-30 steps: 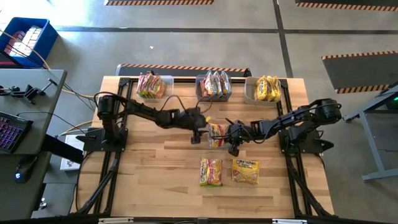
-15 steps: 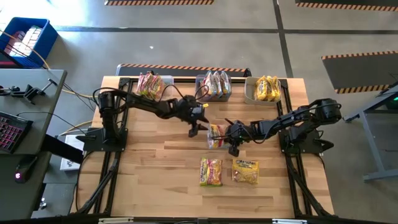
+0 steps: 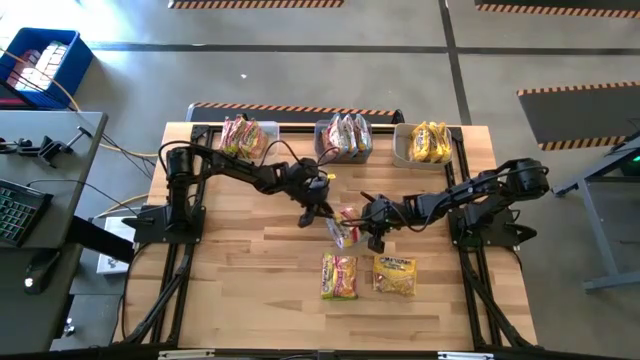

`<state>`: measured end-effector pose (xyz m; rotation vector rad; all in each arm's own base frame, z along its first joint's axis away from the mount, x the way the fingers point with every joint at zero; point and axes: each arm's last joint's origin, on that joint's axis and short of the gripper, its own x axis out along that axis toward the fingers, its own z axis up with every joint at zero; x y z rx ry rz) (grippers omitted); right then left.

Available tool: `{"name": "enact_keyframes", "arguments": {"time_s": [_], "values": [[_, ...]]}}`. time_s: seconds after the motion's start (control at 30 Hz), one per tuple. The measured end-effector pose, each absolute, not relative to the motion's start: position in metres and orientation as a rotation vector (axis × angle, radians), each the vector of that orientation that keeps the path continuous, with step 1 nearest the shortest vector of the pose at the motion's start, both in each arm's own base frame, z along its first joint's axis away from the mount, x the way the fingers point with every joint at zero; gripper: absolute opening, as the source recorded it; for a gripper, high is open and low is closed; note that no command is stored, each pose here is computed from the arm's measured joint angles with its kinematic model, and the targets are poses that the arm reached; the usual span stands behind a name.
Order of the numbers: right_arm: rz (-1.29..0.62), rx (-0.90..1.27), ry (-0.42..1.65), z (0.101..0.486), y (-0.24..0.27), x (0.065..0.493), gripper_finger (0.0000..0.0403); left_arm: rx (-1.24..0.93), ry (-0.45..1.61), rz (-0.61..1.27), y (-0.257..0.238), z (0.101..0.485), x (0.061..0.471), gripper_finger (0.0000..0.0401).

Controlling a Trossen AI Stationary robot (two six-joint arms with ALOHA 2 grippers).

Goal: Sort Maruchan noodles
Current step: Put the blue noodle pack into the black bin

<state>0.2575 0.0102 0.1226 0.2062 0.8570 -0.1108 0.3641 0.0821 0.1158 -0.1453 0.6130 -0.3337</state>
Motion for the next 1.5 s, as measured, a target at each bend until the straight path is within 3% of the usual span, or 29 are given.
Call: {"name": "enact_keyframes", "arguments": {"time_s": [0.2,0.5,0.77,1.07,1.3,1.5], "values": [[-0.113,0.197,0.854,0.123,0.01,0.258,0.0006,-0.176,0.649,-0.38,0.079,0.113,0.361,0.0005],[-0.126,0.197,0.839,0.125,0.01,0.259,0.0006,-0.287,0.729,-0.313,0.066,0.104,0.352,0.0001],[-0.214,0.099,0.744,0.156,0.016,0.248,0.0001,-0.404,0.707,-0.249,0.062,0.098,0.33,0.0],[-0.236,0.309,0.626,0.154,0.035,0.232,0.0002,-0.478,0.538,-0.152,0.057,0.108,0.303,0.0],[-0.259,0.427,0.615,0.15,0.044,0.232,0.005,-0.508,0.51,-0.103,0.035,0.11,0.284,0.0004],[-0.312,0.527,0.71,0.134,0.043,0.232,0.0076,-0.367,0.554,-0.005,0.026,0.105,0.284,0.0034]]}}
